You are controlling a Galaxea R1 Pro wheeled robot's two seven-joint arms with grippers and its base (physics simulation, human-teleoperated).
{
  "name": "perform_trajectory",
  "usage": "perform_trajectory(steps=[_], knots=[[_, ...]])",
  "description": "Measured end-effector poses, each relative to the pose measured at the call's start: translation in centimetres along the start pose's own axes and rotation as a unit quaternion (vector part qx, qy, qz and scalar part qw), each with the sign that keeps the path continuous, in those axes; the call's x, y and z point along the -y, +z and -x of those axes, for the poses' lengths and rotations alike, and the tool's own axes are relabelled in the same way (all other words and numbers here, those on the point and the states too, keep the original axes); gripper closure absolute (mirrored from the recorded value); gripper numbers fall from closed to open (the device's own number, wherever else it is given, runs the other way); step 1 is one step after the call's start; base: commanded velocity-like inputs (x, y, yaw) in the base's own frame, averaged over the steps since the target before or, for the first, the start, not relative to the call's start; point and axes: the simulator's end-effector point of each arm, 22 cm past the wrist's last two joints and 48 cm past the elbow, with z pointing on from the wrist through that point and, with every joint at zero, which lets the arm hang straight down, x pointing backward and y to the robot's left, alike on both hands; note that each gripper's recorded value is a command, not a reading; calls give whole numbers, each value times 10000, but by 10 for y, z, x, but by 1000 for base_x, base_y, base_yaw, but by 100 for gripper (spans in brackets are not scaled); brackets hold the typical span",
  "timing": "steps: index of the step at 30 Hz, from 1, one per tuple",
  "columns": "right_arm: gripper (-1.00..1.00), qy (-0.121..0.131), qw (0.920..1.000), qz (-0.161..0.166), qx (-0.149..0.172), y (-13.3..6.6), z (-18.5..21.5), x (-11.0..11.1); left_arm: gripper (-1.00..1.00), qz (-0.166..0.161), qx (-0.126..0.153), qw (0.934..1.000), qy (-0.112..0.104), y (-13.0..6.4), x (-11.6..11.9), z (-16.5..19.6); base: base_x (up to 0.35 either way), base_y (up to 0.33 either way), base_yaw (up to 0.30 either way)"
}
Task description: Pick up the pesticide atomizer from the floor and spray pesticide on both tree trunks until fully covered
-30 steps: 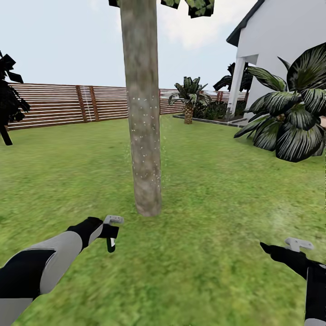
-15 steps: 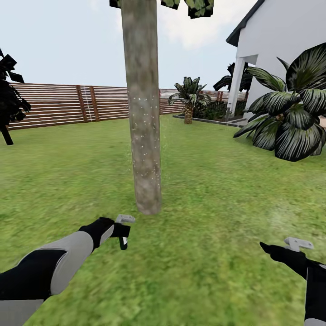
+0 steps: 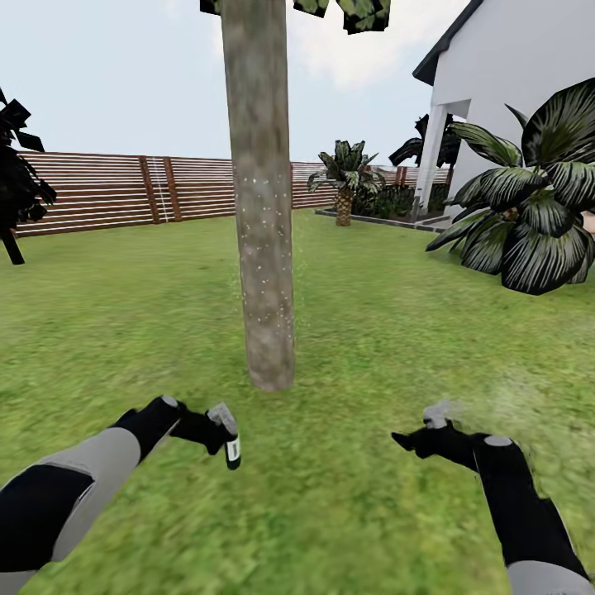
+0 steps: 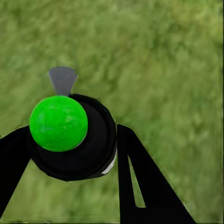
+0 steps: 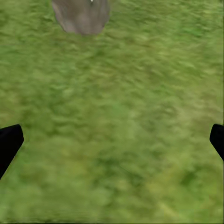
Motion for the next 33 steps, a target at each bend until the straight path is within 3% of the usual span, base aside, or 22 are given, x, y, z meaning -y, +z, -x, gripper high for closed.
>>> perform_trajectory(steps=[2, 4, 5, 7, 10, 14, 20, 22, 24, 31, 33], knots=[[-100, -347, 9972, 655, -81, 9, 6, -46, 100, -407, -275, 9971, 584, 8, 26, -4, 0, 0, 0], [-100, -540, 9923, 1104, -129, 11, 8, -76, 100, -710, -323, 9923, 957, 17, 49, 3, 0, 0, 0], [100, -601, 9907, 1210, -137, 11, 9, -84, 100, -819, -312, 9906, 1050, 22, 59, 8, 0, 0, 0], [100, -752, 9875, 1372, -176, 13, 10, -99, 100, -1051, -351, 9862, 1233, 31, 80, 17, 0, 0, 0], [100, -1244, 9765, 1729, -314, 19, 7, -140, 100, -1326, -507, 9770, 1592, 47, 114, 28, 0, 0, 0], [100, -1484, 9696, 1912, -372, 21, 5, -163, 100, -1345, -735, 9745, 1640, 50, 119, 24, 0, 0, 0], [100, -1461, 9670, 2065, -296, 22, 11, -184, 100, -1386, -762, 9739, 1626, 53, 127, 28, 0, 0, 0], [100, -1406, 9604, 2394, -240, 19, 15, -209, 100, -1434, -786, 9733, 1608, 57, 137, 34, 0, 0, 0], [100, -1391, 9551, 2605, -237, 15, 16, -220, 100, -1441, -775, 9721, 1682, 59, 141, 40, 0, 0, 0], [100, -1410, 9522, 2697, -243, 13, 15, -226, 100, -1572, -728, 9679, 1820, 65, 159, 53, 0, 0, 0], [100, -1411, 9522, 2698, -242, 13, 15, -226, 100, -1854, -659, 9615, 1920, 60, 174, 63, 0, 0, 0]])
